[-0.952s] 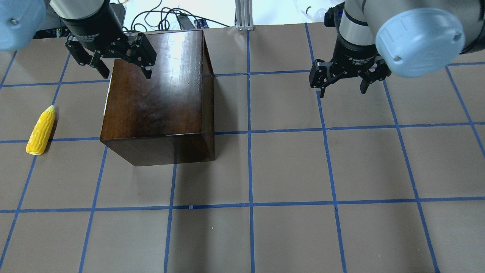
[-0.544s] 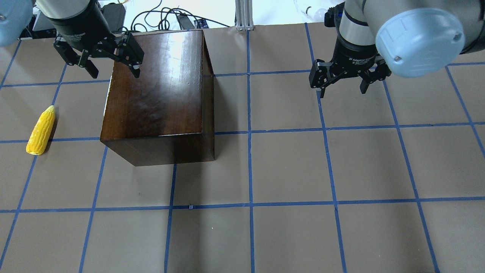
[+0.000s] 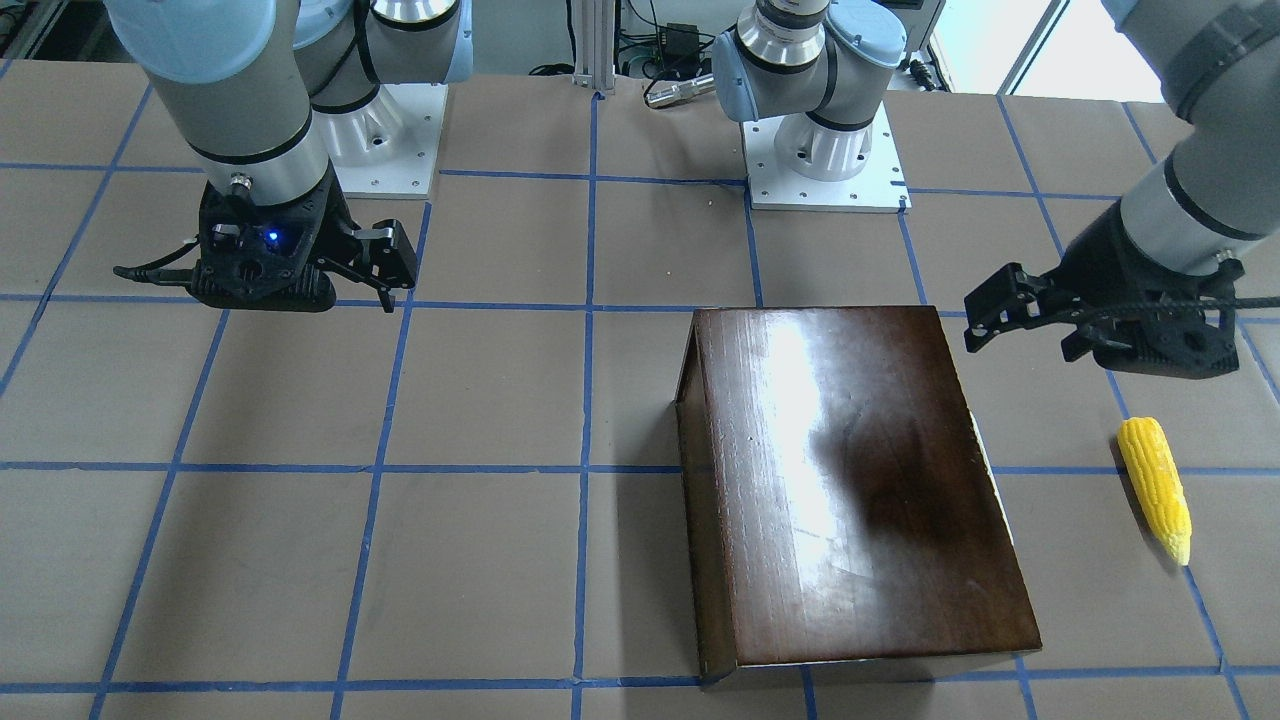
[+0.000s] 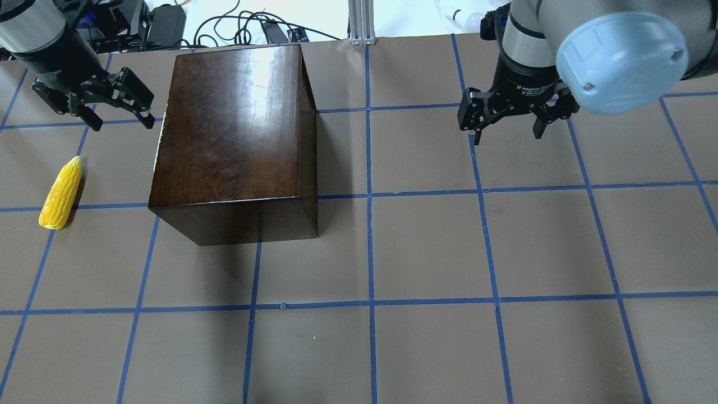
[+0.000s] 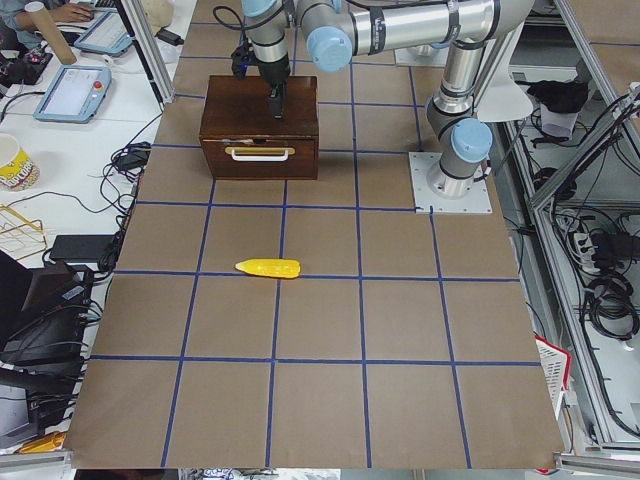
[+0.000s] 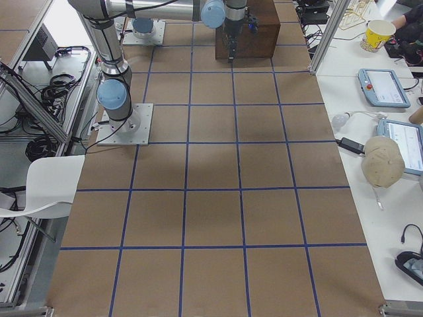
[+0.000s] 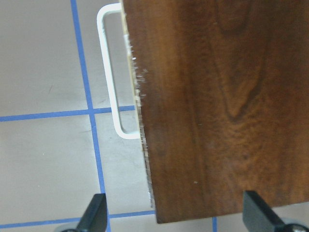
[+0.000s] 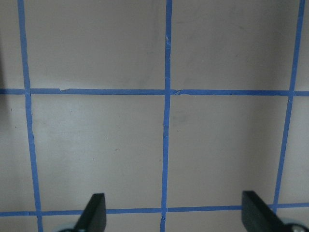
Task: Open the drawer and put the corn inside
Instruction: 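Move the left gripper down beside the cabinet toward the white drawer handle, then close the left gripper on the white drawer handle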
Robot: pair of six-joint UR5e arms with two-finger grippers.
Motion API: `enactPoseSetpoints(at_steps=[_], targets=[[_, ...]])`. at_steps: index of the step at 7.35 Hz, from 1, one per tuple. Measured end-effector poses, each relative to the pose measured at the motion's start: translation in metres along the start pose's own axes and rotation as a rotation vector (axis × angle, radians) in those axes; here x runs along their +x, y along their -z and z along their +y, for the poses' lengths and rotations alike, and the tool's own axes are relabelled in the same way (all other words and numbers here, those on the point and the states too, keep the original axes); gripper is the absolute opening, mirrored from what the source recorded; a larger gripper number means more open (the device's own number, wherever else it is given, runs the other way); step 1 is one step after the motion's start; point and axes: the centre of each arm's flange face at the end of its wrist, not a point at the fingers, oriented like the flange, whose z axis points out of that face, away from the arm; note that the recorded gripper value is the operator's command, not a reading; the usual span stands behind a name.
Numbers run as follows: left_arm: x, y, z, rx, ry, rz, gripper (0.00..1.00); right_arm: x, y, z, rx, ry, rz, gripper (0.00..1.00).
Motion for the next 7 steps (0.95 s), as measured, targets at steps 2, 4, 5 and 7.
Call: enactPoseSetpoints(at_steps=[2, 4, 5, 7], targets=[[-0.033, -0.031, -0.020, 0.000, 0.015, 0.000, 1.00, 0.000, 0.000, 0.000, 0.000, 0.000, 0.000, 1.00], [-0.067, -0.060, -0.034, -0.008, 0.037, 0.021, 1.00, 0.000, 0.000, 0.000, 0.000, 0.000, 0.000, 1.00], [-0.079, -0.070, -0.037, -0.008, 0.042, 0.048, 1.00, 0.000, 0.000, 0.000, 0.000, 0.000, 0.000, 1.00], [-0.090, -0.087, -0.043, -0.003, 0.020, 0.107, 1.00, 0.000, 0.000, 0.000, 0.000, 0.000, 0.000, 1.00]])
